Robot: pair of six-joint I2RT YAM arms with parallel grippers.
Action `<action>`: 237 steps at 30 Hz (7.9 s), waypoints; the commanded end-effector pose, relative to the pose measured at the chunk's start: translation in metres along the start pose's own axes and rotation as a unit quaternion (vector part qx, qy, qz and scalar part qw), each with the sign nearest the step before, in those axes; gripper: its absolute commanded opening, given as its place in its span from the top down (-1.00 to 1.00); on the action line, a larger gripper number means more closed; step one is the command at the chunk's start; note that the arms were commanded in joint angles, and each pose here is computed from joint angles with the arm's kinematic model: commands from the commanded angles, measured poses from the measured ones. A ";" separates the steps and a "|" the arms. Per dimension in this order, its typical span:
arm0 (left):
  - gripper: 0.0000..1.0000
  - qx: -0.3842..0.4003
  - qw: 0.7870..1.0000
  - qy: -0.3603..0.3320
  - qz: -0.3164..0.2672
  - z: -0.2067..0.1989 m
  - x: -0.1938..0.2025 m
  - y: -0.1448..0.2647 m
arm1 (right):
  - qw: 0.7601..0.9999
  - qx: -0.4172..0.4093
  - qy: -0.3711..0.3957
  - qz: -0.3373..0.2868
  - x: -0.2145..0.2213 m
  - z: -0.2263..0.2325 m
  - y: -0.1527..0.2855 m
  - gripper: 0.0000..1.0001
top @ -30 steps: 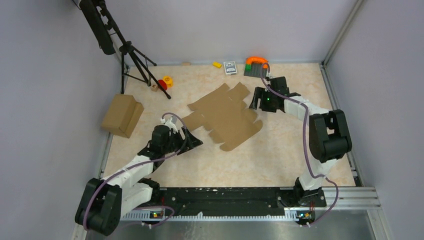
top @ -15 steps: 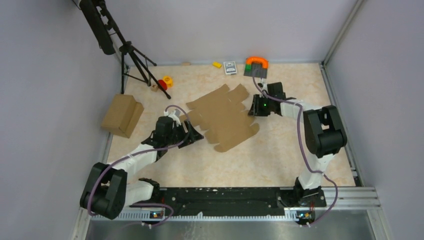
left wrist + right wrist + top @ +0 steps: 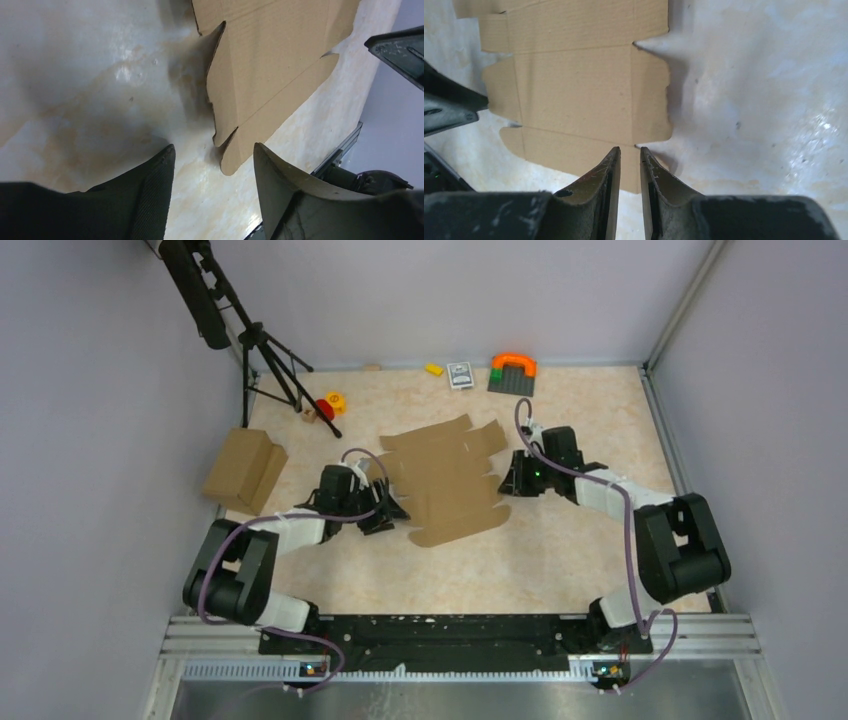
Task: Fold the paper box
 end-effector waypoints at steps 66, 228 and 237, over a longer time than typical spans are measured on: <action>1.00 -0.085 0.985 -0.123 0.084 -0.029 0.027 0.027 | 0.998 0.034 -0.053 -0.021 0.027 0.032 0.021 -0.57; -0.82 0.073 0.905 -0.371 -0.193 -0.120 0.051 0.063 | 0.977 -0.041 -0.164 -0.134 -0.041 0.131 0.032 1.00; -0.79 0.064 0.904 -0.401 -0.137 -0.135 0.052 0.034 | 0.979 -0.103 -0.128 -0.117 -0.030 0.127 0.036 0.98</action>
Point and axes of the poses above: each gripper's point midway between its finger pads, its own y axis back along the fingers, its own z axis along the line the jaws close on, x = y × z, the point moved 7 cm from there along y, back along the fingers, and after that the axes turned 6 degrees about y, right-handed, at the moved point
